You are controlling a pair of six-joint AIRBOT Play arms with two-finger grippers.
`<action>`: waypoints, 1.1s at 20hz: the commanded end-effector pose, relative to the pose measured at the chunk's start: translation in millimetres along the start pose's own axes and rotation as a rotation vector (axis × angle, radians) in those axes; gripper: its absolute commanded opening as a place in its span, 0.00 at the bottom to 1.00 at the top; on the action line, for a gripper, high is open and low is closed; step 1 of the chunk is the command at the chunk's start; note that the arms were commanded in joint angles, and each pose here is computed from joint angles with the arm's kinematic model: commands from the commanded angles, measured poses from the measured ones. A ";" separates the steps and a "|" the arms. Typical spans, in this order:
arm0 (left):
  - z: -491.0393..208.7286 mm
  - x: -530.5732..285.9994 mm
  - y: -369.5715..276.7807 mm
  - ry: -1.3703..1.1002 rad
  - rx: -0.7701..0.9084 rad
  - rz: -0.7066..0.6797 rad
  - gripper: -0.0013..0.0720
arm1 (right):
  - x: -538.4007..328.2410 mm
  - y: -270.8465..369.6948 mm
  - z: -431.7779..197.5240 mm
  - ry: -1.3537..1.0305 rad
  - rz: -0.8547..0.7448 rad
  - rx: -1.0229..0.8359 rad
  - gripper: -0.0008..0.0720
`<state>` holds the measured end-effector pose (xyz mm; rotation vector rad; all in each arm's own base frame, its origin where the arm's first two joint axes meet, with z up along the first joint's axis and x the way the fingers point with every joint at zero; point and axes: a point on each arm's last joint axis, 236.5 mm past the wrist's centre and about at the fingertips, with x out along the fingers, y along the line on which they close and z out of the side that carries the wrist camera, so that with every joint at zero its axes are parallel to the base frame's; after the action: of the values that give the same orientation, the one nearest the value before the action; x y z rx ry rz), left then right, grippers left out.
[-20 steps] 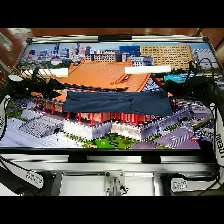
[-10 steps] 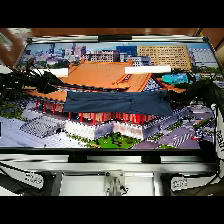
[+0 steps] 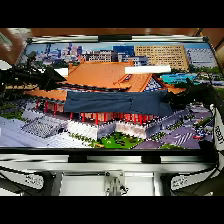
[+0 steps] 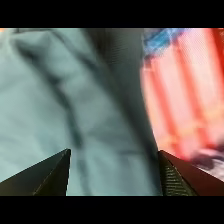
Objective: Fold the shirts.
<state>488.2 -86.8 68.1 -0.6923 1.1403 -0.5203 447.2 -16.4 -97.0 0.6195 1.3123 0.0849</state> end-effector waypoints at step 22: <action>-166.9 185.2 -158.5 0.271 0.406 -0.163 0.06 | -212.3 175.6 -82.5 -0.181 0.213 -0.198 0.08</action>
<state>411.7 -316.8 35.9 -0.4306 1.1971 -0.9417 390.6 68.7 137.7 0.5702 1.0371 0.3074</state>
